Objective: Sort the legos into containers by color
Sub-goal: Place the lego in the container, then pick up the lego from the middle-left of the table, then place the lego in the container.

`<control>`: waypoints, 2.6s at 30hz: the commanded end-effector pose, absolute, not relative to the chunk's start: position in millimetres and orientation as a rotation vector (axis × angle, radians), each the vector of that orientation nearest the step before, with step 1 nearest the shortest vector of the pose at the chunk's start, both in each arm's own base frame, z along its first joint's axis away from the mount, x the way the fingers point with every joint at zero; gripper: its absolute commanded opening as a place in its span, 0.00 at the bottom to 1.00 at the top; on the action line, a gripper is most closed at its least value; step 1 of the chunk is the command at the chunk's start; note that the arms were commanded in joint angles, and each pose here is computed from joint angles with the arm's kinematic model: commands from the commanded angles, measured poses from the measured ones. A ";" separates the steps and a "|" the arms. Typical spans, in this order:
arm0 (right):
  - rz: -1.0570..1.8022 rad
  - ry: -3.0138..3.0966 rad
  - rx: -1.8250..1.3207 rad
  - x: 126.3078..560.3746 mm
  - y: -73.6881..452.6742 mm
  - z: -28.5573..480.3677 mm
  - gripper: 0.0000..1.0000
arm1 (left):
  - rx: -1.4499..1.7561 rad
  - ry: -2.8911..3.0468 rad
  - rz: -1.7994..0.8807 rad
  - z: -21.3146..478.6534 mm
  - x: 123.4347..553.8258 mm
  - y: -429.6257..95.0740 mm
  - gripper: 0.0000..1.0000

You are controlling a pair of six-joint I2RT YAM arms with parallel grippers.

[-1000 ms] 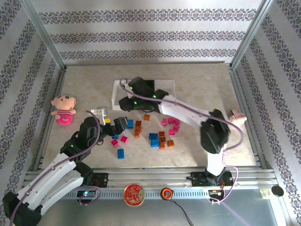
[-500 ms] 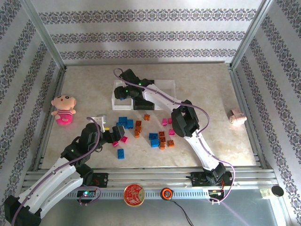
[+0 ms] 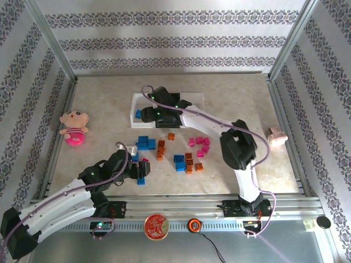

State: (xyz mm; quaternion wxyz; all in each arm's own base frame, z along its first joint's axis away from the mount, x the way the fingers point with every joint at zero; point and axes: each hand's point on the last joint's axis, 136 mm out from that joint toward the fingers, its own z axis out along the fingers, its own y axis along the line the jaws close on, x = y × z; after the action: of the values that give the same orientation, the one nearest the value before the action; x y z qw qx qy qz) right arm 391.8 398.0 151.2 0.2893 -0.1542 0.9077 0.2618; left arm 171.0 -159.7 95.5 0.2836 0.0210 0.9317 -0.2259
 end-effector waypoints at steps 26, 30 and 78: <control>0.672 2.250 -0.340 293.8 276.8 181.4 0.67 | 0.282 2.869 -0.289 14.5 143.2 -179.0 0.57; 0.673 2.245 -0.323 293.7 271.6 183.1 0.66 | 0.302 2.867 -0.277 16.4 146.3 -182.1 0.47; 0.655 2.360 -0.225 242.8 222.4 140.3 0.69 | -0.212 2.362 -0.408 154.6 502.8 -143.7 0.62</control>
State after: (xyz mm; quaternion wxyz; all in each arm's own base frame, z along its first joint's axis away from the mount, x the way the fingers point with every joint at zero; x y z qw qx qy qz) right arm 249.0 224.9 146.5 0.3416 -0.0857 0.8999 0.2572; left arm 502.2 -146.4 123.6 0.3388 -0.0857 0.9252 -0.1482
